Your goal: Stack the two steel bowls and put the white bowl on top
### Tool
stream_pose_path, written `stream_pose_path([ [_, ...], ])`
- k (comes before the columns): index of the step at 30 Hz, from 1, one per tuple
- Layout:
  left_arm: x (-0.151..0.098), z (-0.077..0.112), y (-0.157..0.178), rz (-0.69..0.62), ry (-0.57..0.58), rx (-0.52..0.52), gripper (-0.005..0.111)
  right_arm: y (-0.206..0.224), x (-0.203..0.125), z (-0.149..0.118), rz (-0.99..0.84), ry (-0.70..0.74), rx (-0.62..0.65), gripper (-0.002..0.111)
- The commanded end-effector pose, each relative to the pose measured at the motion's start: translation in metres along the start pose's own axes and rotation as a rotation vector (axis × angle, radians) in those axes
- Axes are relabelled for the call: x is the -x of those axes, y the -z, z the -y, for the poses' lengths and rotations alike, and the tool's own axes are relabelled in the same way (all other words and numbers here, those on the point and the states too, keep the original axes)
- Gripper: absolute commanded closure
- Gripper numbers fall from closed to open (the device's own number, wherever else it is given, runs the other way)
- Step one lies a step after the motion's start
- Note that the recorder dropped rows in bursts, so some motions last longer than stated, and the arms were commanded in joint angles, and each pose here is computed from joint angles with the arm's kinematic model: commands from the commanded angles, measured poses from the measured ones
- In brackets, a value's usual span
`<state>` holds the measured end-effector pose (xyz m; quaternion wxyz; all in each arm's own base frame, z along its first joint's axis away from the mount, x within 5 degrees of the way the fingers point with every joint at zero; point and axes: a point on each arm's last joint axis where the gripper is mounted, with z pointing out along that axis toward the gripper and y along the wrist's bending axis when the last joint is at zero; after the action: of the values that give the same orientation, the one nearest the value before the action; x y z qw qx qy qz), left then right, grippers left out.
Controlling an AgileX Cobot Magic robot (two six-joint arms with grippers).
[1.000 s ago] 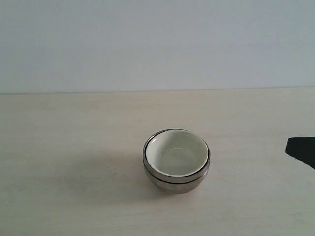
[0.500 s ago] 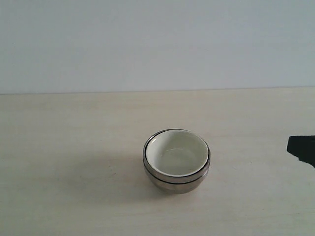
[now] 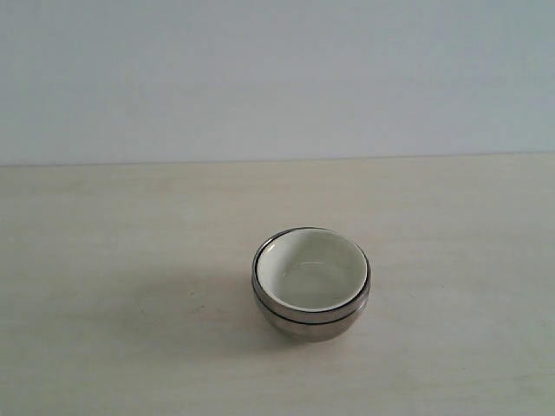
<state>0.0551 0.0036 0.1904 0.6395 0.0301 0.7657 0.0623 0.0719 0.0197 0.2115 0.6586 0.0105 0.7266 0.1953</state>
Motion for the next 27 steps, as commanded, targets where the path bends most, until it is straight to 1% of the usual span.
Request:
stream_pose_path([
  [1,-0.0003,0.0001,0.0,0.007,0.017,0.001,0.103,0.0105,0.0012,0.0009,0.108,0.038,0.021,0.108],
  [5,-0.0003,0.0001,0.0,0.007,0.017,0.001,0.103,0.0174,0.0049,-0.0001,0.176,0.046,0.042,0.108],
  [12,-0.0003,0.0001,0.0,0.007,0.017,0.001,0.103,0.0191,0.005,-0.0007,0.186,0.104,0.045,0.108],
  [22,-0.0003,0.0001,0.0,0.007,0.017,0.001,0.103,0.0185,0.0004,-0.0023,0.137,0.119,0.065,0.108],
  [27,-0.0003,0.0001,0.0,0.007,0.017,0.001,0.103,0.0182,-0.0047,-0.0041,0.082,0.127,0.088,0.108],
])
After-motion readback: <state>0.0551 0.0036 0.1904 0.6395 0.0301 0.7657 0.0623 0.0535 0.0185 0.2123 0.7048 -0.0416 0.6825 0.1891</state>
